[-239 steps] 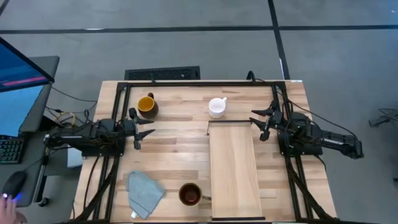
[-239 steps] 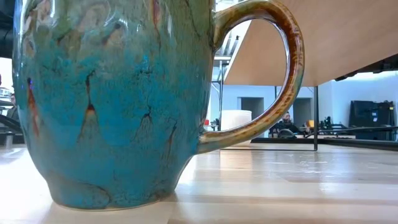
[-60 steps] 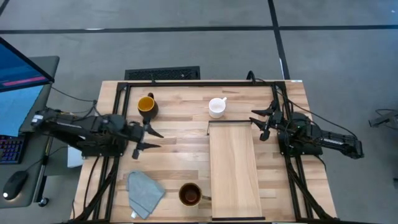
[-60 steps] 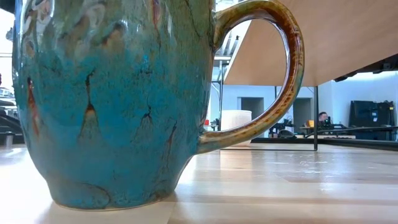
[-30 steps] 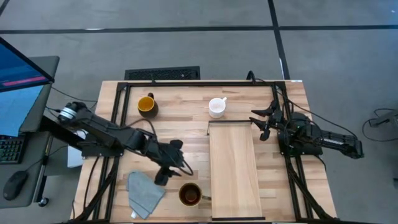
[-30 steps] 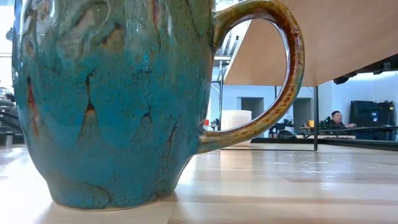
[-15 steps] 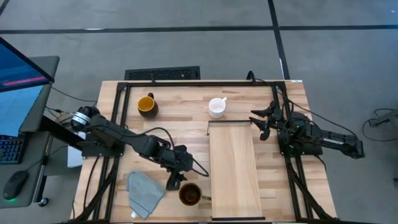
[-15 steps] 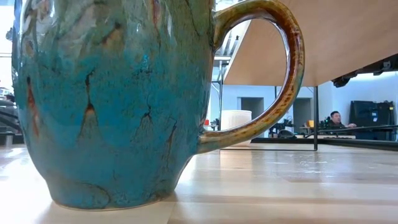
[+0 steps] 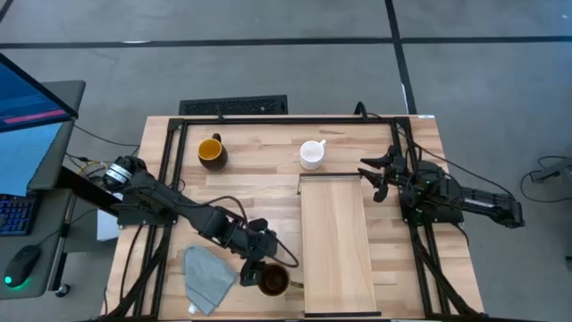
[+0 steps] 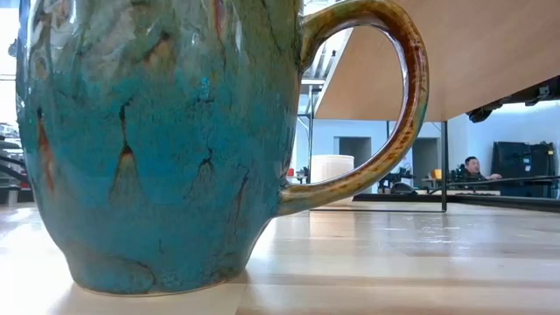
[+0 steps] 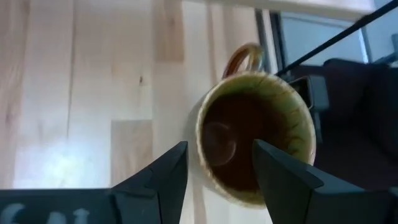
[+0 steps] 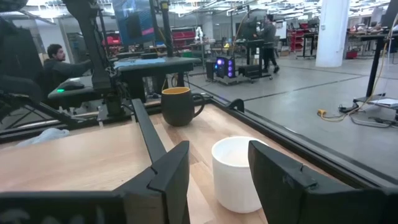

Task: Stack small to large cups/mugs on shelf
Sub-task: Put the blue mug on the shelf

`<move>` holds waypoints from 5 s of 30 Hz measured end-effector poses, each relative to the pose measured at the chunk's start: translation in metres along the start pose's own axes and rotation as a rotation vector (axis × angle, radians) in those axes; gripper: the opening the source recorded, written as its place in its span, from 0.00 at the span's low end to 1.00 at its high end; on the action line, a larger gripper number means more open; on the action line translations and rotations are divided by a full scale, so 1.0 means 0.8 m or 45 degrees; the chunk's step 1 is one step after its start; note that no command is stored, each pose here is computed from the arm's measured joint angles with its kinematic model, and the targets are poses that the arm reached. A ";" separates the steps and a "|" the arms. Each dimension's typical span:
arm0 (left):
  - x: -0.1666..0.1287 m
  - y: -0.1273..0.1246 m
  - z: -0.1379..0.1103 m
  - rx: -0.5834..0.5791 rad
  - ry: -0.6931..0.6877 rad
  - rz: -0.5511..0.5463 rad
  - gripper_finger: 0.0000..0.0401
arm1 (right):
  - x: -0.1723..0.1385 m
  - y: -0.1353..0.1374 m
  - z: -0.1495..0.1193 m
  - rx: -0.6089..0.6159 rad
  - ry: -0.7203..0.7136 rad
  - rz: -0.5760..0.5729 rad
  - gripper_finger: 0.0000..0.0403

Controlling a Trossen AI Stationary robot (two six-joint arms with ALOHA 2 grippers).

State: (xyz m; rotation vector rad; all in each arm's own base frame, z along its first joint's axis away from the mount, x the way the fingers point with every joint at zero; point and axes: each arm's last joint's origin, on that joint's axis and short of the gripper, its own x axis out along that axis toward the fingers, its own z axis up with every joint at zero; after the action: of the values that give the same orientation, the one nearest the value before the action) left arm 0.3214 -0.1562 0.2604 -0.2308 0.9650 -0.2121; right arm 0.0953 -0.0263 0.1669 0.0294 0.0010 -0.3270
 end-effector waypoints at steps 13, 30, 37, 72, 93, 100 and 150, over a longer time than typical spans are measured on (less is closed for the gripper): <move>0.014 0.004 -0.002 -0.028 -0.002 0.101 0.42 | 0.000 0.000 0.000 -0.001 0.002 0.002 0.47; 0.044 0.009 -0.013 -0.040 0.126 0.094 0.42 | 0.001 0.000 -0.001 -0.001 0.012 0.004 0.47; 0.055 0.010 -0.015 -0.057 0.140 0.100 0.42 | 0.001 0.000 -0.001 -0.002 0.013 0.003 0.47; 0.060 0.015 -0.014 -0.173 0.155 0.087 0.40 | 0.001 0.000 -0.002 -0.003 0.014 0.003 0.47; 0.061 0.027 -0.006 -0.190 0.120 0.100 0.05 | 0.001 0.000 -0.002 -0.004 0.014 0.003 0.47; 0.060 0.030 -0.005 -0.153 0.118 0.101 0.06 | 0.001 0.000 -0.002 -0.004 0.014 0.003 0.47; -0.075 0.014 0.070 0.070 0.199 0.588 0.06 | 0.001 0.000 -0.002 -0.004 0.015 0.002 0.47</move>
State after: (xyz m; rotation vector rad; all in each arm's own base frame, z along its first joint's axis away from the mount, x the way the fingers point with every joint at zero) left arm 0.3359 -0.1232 0.3348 0.0640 1.1384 0.1697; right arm 0.0962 -0.0264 0.1654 0.0281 0.0130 -0.3252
